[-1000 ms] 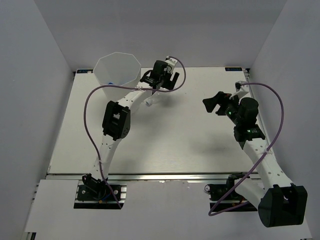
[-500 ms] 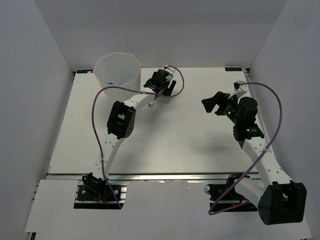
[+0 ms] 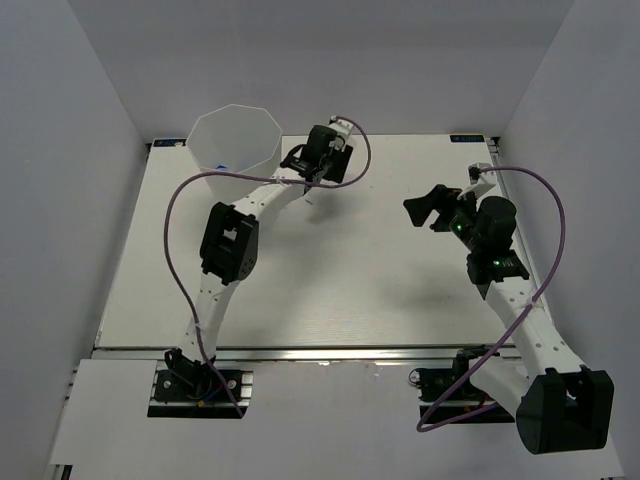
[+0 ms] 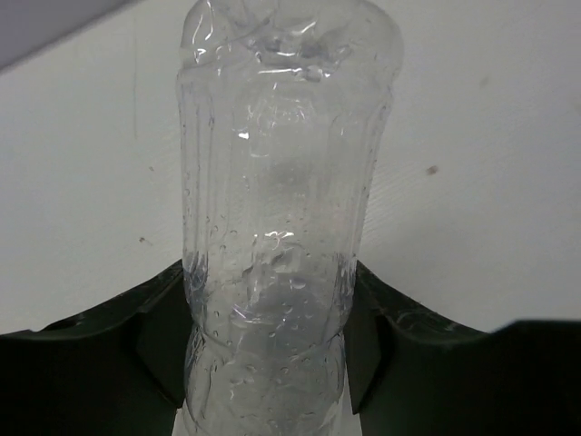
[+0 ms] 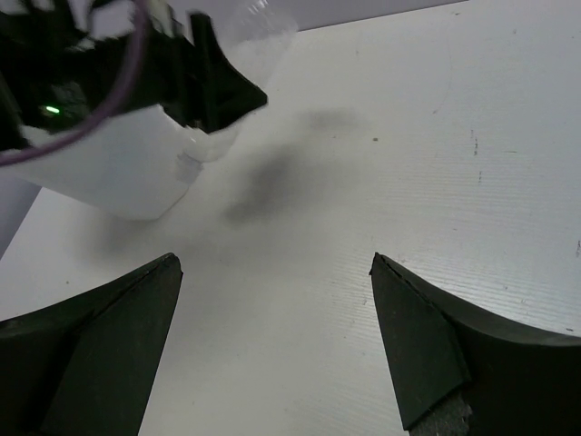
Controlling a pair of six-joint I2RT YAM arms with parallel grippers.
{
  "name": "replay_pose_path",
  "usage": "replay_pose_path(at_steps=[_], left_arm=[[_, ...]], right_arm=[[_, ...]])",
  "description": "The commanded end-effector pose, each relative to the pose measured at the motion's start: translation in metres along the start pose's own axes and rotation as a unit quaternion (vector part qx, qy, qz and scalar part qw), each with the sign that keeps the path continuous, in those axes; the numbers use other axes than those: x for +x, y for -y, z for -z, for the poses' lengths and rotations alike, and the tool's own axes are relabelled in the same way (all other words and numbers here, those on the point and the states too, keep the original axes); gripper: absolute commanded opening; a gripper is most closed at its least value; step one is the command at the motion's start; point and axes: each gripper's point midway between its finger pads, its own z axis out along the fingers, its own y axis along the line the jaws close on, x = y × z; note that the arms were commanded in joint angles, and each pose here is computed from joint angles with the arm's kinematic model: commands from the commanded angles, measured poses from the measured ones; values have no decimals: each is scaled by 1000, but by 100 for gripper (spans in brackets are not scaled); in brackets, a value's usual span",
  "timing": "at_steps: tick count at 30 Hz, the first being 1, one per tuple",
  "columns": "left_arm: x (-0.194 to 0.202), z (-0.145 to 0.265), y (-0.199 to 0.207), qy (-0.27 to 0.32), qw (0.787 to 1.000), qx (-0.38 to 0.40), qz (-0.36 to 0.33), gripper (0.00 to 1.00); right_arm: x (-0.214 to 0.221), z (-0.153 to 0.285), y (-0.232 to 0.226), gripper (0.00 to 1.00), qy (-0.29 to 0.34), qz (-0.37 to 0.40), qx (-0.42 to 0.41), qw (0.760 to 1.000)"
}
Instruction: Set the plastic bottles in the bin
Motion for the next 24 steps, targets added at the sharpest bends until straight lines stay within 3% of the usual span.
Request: replay_pose_path(at_steps=[1, 5, 9, 13, 18, 20, 21, 22, 24], left_arm=[[-160, 126, 8, 187, 981, 27, 34, 52], [-220, 200, -11, 279, 958, 6, 62, 53], [-251, 254, -58, 329, 935, -94, 96, 53], [-251, 282, -108, 340, 920, -156, 118, 53], [-211, 290, -181, 329, 904, -206, 178, 54], [-201, 293, -191, 345, 896, -213, 182, 70], [-178, 290, -193, 332, 901, -214, 179, 79], [-173, 290, -191, 332, 903, -208, 177, 92], [-167, 297, -188, 333, 905, -202, 174, 97]], right_arm=[[-13, 5, -5, 89, 32, 15, -12, 999], [-14, 8, -8, 89, 34, 17, -17, 999], [-14, 9, -9, 89, 35, 20, -17, 999], [-13, 8, -8, 89, 32, 22, -16, 999], [-11, 7, -7, 89, 28, 21, -18, 999], [-8, 5, -6, 89, 25, 23, -19, 999], [-6, 4, -6, 89, 22, 24, -19, 999], [-4, 3, -3, 89, 19, 23, -16, 999], [-4, 1, -4, 89, 17, 23, -18, 999]])
